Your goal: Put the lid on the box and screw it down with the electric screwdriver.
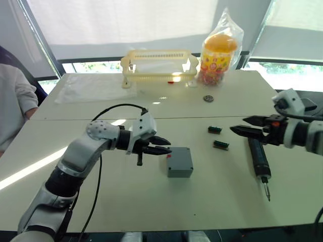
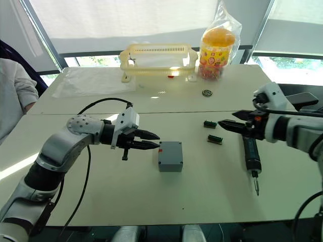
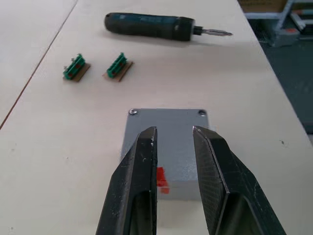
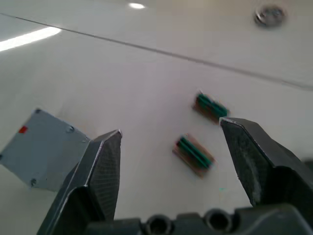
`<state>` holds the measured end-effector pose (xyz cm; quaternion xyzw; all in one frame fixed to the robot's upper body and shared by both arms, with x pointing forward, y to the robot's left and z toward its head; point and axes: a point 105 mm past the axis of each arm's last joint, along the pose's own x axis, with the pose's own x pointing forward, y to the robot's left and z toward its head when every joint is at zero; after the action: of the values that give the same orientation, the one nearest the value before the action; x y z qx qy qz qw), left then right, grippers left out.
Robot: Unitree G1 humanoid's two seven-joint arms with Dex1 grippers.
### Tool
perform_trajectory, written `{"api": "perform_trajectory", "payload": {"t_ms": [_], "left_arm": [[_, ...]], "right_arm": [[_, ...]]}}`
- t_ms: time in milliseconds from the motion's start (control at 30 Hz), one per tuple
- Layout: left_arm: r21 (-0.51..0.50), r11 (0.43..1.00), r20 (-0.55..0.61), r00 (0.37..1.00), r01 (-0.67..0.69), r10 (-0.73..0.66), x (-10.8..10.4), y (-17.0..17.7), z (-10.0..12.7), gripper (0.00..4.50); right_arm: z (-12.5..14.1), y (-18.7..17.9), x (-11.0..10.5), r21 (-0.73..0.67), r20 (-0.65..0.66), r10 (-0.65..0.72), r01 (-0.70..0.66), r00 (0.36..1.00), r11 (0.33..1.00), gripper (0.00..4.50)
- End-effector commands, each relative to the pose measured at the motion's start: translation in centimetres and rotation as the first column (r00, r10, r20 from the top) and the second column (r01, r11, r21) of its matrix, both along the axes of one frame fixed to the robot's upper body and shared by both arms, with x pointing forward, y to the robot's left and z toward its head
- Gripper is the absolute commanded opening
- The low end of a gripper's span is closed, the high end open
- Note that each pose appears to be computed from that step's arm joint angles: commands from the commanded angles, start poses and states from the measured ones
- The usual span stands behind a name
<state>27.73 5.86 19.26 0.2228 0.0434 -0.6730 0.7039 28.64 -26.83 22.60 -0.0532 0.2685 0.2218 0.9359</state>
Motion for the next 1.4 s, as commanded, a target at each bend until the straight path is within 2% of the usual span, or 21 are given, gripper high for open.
{"api": "perform_trajectory", "payload": {"t_ms": [33,200,267,367,467,667,800,1133,1233,1333,1367,1400], "left_arm": [[-0.003,0.996,0.038,0.995,0.091,-0.091,-1.8,-0.2,0.9,1.13],[-0.015,0.993,0.058,0.991,0.120,-0.119,-2.3,-1.4,0.6,1.13],[-0.031,0.992,0.062,0.991,0.123,-0.121,-2.6,-2.1,0.2,1.13],[-0.072,0.992,0.056,0.994,0.100,-0.096,-3.0,-2.9,-0.1,1.13],[-0.089,0.988,0.041,0.992,0.123,-0.119,-4.2,-3.2,-0.3,1.13],[-0.143,0.987,0.031,0.997,0.077,-0.073,-4.4,-3.9,0.0,1.13],[-0.157,0.985,0.023,0.997,0.073,-0.070,-4.9,-4.3,0.3,1.13],[-0.160,0.987,0.004,1.000,0.022,-0.022,-4.8,-4.4,-0.2,1.13],[-0.159,0.987,-0.001,1.000,-0.003,0.003,-4.7,-4.2,-0.3,1.13],[-0.156,0.987,0.001,1.000,-0.027,0.028,-4.4,-3.9,-0.4,1.13],[-0.154,0.988,0.003,0.999,-0.032,0.033,-4.3,-3.7,-0.4,1.13],[-0.152,0.988,0.005,0.999,-0.035,0.036,-4.2,-3.6,-0.4,1.13]], "right_arm": [[-0.4,-2.5,-0.9,-0.072,-0.132,-0.101,0.092,0.986,0.993,4.43],[-1.7,-4.4,-1.9,-0.141,-0.295,-0.172,0.135,0.940,0.981,4.43],[-2.2,-4.8,-1.9,-0.094,-0.370,-0.205,0.183,0.906,0.979,4.43],[-2.9,-4.3,-2.3,0.001,-0.479,-0.181,0.207,0.859,0.978,4.43],[-4.2,-5.4,-2.8,-0.042,-0.542,-0.239,0.259,0.806,0.965,4.43],[-6.1,-5.5,-2.5,-0.117,-0.572,-0.275,0.255,0.773,0.960,4.43],[-7.1,-5.7,-2.0,-0.151,-0.576,-0.308,0.271,0.758,0.951,4.43],[-9.8,-5.7,-0.1,-0.189,-0.605,-0.381,0.339,0.699,0.922,4.43],[-10.8,-5.5,-0.5,-0.247,-0.619,-0.383,0.293,0.686,0.924,3.62],[-11.2,-5.2,-0.7,-0.253,-0.634,-0.373,0.274,0.678,0.928,2.13],[-11.4,-5.2,-0.9,-0.254,-0.640,-0.371,0.270,0.673,0.929,1.81],[-11.5,-5.2,-1.1,-0.257,-0.645,-0.370,0.266,0.669,0.929,1.78]]}}
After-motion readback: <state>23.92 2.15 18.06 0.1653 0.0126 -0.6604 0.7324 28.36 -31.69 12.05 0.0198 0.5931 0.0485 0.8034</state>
